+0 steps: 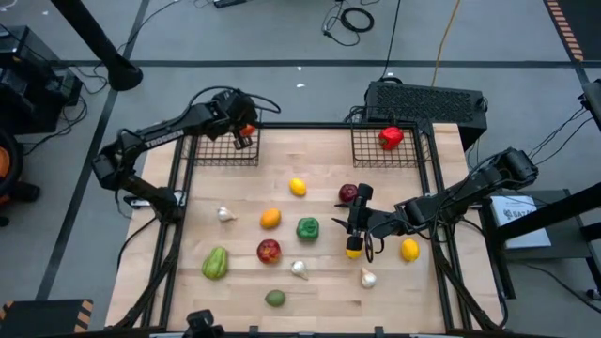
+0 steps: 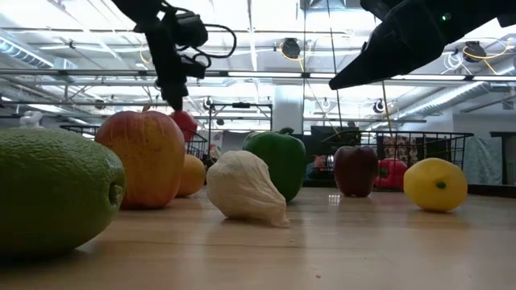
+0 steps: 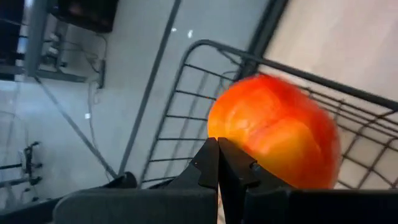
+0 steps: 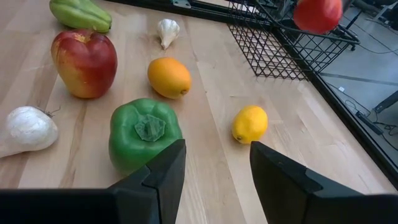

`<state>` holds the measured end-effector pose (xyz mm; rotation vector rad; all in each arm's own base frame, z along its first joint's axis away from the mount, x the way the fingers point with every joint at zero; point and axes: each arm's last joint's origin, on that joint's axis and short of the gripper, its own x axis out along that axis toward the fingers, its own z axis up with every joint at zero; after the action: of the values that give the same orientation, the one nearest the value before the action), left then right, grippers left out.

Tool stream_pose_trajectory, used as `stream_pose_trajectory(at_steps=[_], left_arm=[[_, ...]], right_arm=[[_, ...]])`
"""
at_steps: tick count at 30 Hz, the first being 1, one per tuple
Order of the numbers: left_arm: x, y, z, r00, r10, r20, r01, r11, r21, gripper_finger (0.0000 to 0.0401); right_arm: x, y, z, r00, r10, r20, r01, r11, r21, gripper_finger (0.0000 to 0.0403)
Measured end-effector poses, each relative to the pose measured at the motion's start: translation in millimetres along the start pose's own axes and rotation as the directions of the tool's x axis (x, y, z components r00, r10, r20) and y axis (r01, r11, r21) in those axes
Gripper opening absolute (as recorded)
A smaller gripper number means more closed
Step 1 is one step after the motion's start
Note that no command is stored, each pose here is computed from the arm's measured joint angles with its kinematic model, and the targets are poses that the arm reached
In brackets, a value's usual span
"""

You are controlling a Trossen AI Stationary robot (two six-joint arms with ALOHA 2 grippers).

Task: Sort produce into baskets
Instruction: Put the orange tomato in the left basket

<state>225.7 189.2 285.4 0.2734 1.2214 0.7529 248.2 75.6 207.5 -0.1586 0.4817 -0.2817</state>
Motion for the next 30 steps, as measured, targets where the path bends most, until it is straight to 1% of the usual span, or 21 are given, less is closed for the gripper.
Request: stream_pose_trajectory(at_steps=[2, 6, 11, 15, 19, 24, 28, 30], left_arm=[[4, -2, -1, 1.000, -0.002, 0.007, 0.002, 1.000, 0.000, 0.0000], [16, -7, -5, 0.999, -0.020, -0.030, 0.021, 1.000, 0.021, 0.0000], [36, -15, -2, 0.997, -0.050, -0.061, 0.053, 0.998, 0.043, 0.0000], [53, -21, 2, 0.996, -0.052, -0.075, 0.057, 0.996, 0.069, 0.0000], [69, -25, 5, 0.995, -0.047, -0.088, 0.054, 0.996, 0.071, 0.0008], [86, -29, 3, 0.990, -0.037, -0.133, 0.048, 0.996, 0.080, 0.0014], [87, -28, 5, 0.992, -0.028, -0.121, 0.037, 0.997, 0.071, 0.0016], [90, -30, 3, 0.990, -0.036, -0.136, 0.047, 0.996, 0.076, 0.0016]], right_arm=[[0, 0, 0, 1.000, 0.000, 0.000, 0.000, 1.000, 0.000, 0.0171], [0, 0, 0, 1.000, 0.000, 0.000, 0.000, 1.000, 0.000, 0.0171], [0, 0, 0, 1.000, 0.000, 0.000, 0.000, 1.000, 0.000, 0.0171], [0, 0, 0, 1.000, 0.000, 0.000, 0.000, 1.000, 0.000, 0.0171], [0, 0, 0, 1.000, 0.000, 0.000, 0.000, 1.000, 0.000, 0.0171], [0, 0, 0, 1.000, 0.000, 0.000, 0.000, 1.000, -0.001, 0.0171], [0, 0, 0, 1.000, 0.000, -0.001, 0.000, 1.000, -0.003, 0.0171], [0, 0, 0, 1.000, 0.000, -0.001, 0.000, 1.000, -0.003, 0.0171]])
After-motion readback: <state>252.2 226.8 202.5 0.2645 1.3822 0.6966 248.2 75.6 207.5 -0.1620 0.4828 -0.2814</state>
